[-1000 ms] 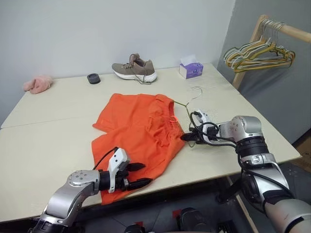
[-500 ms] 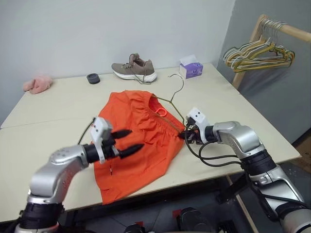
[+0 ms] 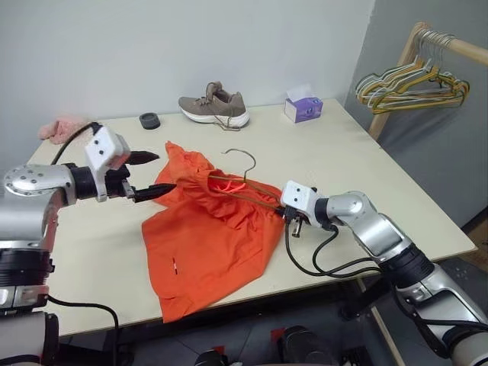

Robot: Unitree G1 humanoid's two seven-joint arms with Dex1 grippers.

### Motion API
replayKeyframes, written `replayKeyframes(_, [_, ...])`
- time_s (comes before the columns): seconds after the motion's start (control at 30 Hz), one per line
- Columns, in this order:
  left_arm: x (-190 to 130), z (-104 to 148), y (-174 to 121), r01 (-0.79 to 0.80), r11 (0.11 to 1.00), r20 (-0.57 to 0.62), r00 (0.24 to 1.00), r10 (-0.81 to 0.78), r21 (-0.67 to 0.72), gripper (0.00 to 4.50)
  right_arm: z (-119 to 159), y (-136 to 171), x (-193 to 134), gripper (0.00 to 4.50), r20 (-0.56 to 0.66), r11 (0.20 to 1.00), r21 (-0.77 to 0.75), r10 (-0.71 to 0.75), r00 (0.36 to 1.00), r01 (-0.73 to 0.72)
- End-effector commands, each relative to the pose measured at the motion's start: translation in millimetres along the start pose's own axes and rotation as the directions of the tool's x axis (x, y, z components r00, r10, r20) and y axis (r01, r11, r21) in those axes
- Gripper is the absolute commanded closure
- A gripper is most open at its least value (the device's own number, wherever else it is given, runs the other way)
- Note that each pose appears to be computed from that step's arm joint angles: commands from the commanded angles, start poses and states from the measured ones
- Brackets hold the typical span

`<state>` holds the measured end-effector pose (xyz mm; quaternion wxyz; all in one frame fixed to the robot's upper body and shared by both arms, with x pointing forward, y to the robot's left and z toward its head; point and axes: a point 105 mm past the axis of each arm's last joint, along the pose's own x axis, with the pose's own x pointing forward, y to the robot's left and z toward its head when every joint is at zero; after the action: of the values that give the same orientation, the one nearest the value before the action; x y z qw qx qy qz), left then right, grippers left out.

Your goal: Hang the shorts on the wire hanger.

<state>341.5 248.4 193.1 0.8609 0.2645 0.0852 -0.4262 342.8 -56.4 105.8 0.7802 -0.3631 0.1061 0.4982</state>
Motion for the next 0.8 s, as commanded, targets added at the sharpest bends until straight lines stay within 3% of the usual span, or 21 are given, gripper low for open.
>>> replayKeyframes(0.03, [9.2, 5.5, -3.8, 0.054, 0.995, -0.01, 0.999, -0.053, 0.081, 0.04, 17.5, 0.0, -3.8, 4.5, 0.049, 0.996, -0.093, -0.006, 0.999, 0.011])
replayKeyframes(0.3, [33.7, -8.1, -18.6, 0.163, 0.978, -0.073, 0.985, -0.155, 0.131, 0.04, 29.9, 5.5, -5.1, 4.5, 0.081, 0.984, -0.175, 0.001, 0.997, 0.013])
replayKeyframes(0.33, [35.6, -8.6, -19.3, 0.168, 0.977, -0.073, 0.985, -0.159, 0.131, 0.22, 31.2, 6.0, -5.0, 4.5, 0.084, 0.984, -0.18, 0.002, 0.996, 0.013])
replayKeyframes(0.47, [41.2, -5.9, -22.4, 0.186, 0.977, -0.046, 0.982, -0.182, 0.106, 1.17, 35.1, 8.0, -4.5, 4.5, 0.094, 0.979, -0.206, 0.005, 0.996, 0.015])
replayKeyframes(0.8, [40.8, -4.4, -33.9, 0.235, 0.97, -0.022, 0.972, -0.234, 0.056, 4.2, 42.3, 6.4, -4.3, 4.5, 0.103, 0.95, -0.313, 0.019, 0.994, 0.014])
